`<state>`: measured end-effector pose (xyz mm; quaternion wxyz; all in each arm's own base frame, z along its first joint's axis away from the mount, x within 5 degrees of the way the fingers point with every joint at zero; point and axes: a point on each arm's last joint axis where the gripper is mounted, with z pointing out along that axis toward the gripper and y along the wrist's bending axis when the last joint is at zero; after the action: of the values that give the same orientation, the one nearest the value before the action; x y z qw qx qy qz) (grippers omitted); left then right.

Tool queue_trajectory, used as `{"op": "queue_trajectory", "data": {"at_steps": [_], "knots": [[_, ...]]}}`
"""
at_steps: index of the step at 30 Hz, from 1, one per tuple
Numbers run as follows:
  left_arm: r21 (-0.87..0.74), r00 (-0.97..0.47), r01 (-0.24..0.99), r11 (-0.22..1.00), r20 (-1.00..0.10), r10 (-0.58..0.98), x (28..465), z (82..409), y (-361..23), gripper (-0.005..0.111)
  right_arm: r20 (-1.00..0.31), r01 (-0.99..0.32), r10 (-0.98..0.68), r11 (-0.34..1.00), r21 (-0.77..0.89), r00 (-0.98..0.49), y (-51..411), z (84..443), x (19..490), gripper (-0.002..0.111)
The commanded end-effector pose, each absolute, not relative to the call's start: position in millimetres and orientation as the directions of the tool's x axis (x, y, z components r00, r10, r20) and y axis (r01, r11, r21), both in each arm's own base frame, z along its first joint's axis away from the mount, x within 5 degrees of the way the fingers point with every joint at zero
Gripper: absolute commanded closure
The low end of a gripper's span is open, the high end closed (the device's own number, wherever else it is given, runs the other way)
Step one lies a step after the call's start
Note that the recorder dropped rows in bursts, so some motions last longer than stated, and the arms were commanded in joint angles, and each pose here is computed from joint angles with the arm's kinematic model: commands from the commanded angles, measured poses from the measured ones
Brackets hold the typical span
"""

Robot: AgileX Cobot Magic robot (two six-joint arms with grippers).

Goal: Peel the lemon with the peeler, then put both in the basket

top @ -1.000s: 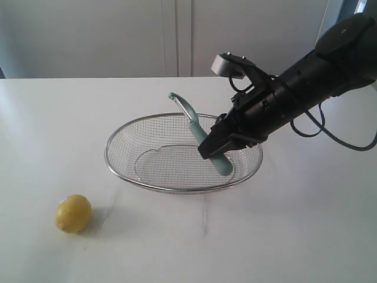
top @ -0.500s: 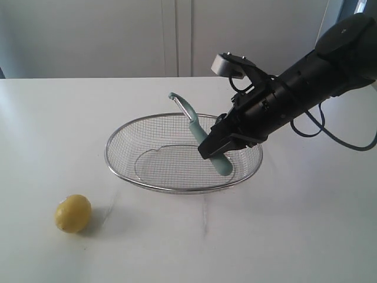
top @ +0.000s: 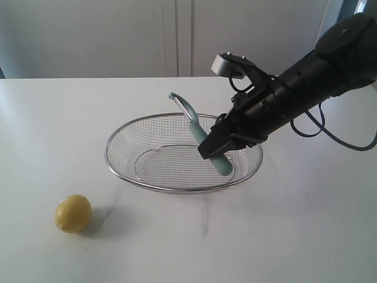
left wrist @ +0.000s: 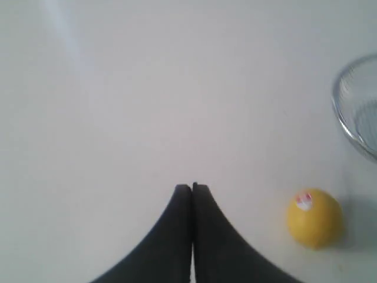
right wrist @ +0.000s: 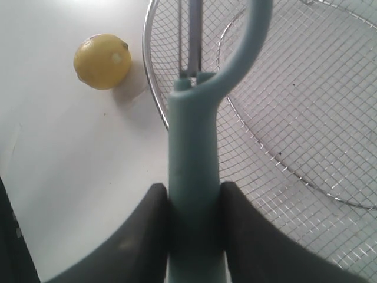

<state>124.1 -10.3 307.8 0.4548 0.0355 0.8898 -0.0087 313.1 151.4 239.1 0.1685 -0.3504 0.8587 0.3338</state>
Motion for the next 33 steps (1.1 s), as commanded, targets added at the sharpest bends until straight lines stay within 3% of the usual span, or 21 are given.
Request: {"op": "queue_trajectory", "data": {"at_steps": [1, 5, 10, 12, 15, 19, 21, 25, 29, 33], "knots": [[-0.038, -0.751, 0.299, 0.954, -0.627, 0.21, 147.2, 295.3, -36.7, 0.107, -0.533, -0.715, -0.482, 0.531, 0.455, -0.696, 151.3, 242.4, 311.8, 0.108], [-0.147, -0.819, 0.355, 0.923, -0.526, 0.231, 170.7, 272.6, -55.9, 0.107, -0.533, -0.715, -0.482, 0.531, 0.455, -0.696, 151.3, 242.4, 311.8, 0.108], [-0.207, -0.868, 0.29, 0.934, -0.468, 0.166, 208.5, 238.8, -65.9, 0.107, -0.533, -0.715, -0.482, 0.531, 0.455, -0.696, 151.3, 242.4, 311.8, 0.108], [-0.259, -0.888, 0.253, 0.932, -0.445, 0.117, 214.0, 232.1, -69.9, 0.101, -0.533, -0.715, -0.48, 0.531, 0.456, -0.697, 151.4, 242.5, 311.9, 0.108], [-0.311, -0.904, 0.207, 0.928, -0.423, 0.06, 220.1, 225.3, -73.8, 0.079, -0.533, -0.715, -0.48, 0.531, 0.456, -0.697, 151.4, 242.5, 311.9, 0.108], [-0.298, -0.896, 0.192, 0.935, -0.441, 0.044, 228.0, 219.5, -73.5, 0.034, -0.534, -0.714, -0.479, 0.532, 0.454, -0.697, 151.4, 242.5, 312.1, 0.108], [-0.291, -0.891, 0.185, 0.939, -0.453, 0.035, 231.9, 216.9, -73.2, 0.026, -0.535, -0.714, -0.479, 0.533, 0.454, -0.696, 151.4, 242.4, 312.2, 0.108], [-0.302, -0.893, 0.173, 0.937, -0.449, 0.02, 235.4, 212.6, -75.2, 0.026, -0.535, -0.714, -0.478, 0.534, 0.453, -0.696, 151.4, 242.4, 312.3, 0.108], [-0.272, -0.879, 0.306, 0.912, -0.448, 0.162, 231.1, 208.4, -87.6, 0.026, -0.535, -0.714, -0.478, 0.534, 0.453, -0.696, 151.4, 242.4, 312.3, 0.108], [-0.263, -0.865, 0.345, 0.901, -0.462, 0.196, 230.3, 205.9, -99.6, 0.026, -0.536, -0.714, -0.478, 0.534, 0.452, -0.696, 151.3, 242.4, 312.4, 0.108]]}}
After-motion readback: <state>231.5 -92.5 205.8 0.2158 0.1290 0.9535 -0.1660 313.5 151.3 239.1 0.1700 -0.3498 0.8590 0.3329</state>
